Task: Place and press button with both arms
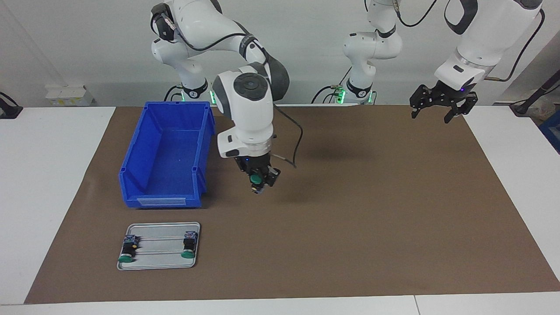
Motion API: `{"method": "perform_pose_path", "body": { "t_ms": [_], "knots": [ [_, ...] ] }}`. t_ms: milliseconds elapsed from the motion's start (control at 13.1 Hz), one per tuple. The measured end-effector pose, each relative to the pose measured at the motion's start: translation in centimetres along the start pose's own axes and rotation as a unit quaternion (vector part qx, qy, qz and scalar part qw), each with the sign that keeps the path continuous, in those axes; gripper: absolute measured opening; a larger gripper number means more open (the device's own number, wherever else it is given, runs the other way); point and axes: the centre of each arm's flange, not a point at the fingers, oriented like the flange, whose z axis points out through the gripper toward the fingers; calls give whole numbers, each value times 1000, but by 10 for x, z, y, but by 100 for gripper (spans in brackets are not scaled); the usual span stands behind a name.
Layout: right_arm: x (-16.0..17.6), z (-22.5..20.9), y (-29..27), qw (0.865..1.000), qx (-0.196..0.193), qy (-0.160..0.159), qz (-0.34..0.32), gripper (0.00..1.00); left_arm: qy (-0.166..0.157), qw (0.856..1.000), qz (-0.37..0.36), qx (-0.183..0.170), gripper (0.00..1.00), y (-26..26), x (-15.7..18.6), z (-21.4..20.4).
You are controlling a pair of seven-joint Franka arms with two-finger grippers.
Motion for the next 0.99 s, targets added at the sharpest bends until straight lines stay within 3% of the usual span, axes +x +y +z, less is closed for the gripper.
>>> {"method": "perform_pose_path", "body": {
  "t_ms": [382, 535, 765, 994],
  "knots": [
    [116, 0, 101, 995, -34, -15, 96, 37, 0, 1000, 0, 0, 100, 0, 0, 0],
    [146, 3, 133, 987, -43, -17, 152, 37, 0, 1000, 0, 0, 100, 0, 0, 0],
    [164, 10, 162, 968, -58, -23, 244, 37, 0, 1000, 0, 0, 100, 0, 0, 0],
    [153, 38, 181, 943, -86, -39, 318, 37, 0, 1000, 0, 0, 100, 0, 0, 0]
  ]
}}
